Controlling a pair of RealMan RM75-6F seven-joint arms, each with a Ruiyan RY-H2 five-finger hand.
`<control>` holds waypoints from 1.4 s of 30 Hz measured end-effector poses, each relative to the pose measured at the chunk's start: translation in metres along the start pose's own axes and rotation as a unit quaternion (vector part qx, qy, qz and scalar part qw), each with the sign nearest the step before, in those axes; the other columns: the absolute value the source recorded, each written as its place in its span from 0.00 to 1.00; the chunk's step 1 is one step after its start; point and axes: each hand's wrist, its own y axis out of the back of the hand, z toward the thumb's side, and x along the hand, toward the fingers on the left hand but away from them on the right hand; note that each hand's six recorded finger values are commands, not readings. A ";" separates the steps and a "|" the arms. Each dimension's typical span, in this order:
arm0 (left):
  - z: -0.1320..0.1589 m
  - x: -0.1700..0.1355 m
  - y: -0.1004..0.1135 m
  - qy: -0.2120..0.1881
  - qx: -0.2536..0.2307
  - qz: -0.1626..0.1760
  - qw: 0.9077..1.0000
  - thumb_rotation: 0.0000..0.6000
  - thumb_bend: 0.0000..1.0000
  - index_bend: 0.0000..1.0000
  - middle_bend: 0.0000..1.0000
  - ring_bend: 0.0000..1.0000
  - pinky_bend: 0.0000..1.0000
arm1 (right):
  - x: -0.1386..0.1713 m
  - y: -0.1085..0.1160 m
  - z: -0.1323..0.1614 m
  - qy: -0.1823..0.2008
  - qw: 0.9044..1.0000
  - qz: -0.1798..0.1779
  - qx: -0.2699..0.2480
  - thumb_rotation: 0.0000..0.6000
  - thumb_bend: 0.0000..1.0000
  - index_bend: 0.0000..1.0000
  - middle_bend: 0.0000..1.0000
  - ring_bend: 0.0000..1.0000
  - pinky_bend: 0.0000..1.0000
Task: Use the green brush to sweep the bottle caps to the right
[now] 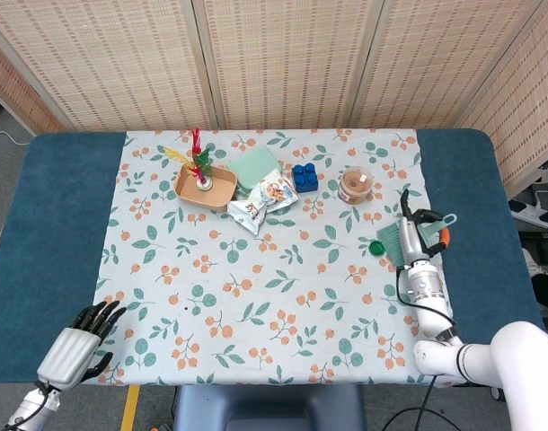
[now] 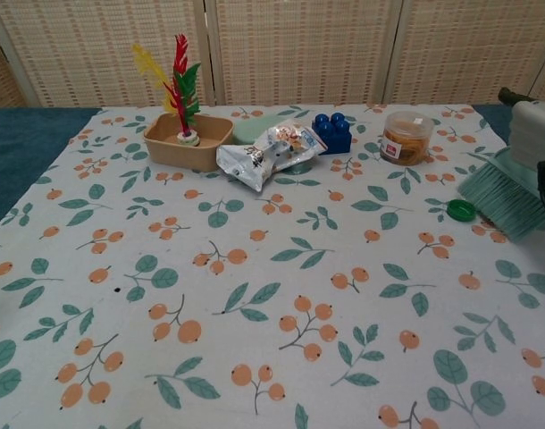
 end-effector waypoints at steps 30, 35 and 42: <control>0.007 -0.004 0.005 -0.015 -0.010 0.006 1.000 1.00 0.39 0.00 0.00 0.00 0.12 | 0.102 0.026 -0.029 0.058 0.840 -0.063 -0.536 1.00 0.44 1.00 0.83 0.57 0.00; 0.006 -0.006 0.004 -0.018 -0.012 0.003 1.000 1.00 0.39 0.00 0.00 0.00 0.12 | 0.117 0.063 -0.006 0.084 0.808 -0.069 -0.579 1.00 0.44 1.00 0.83 0.57 0.00; 0.006 -0.008 0.005 -0.022 -0.013 0.004 1.000 1.00 0.39 0.00 0.00 0.00 0.12 | 0.124 0.113 0.029 0.095 0.794 -0.077 -0.596 1.00 0.44 0.69 0.70 0.52 0.00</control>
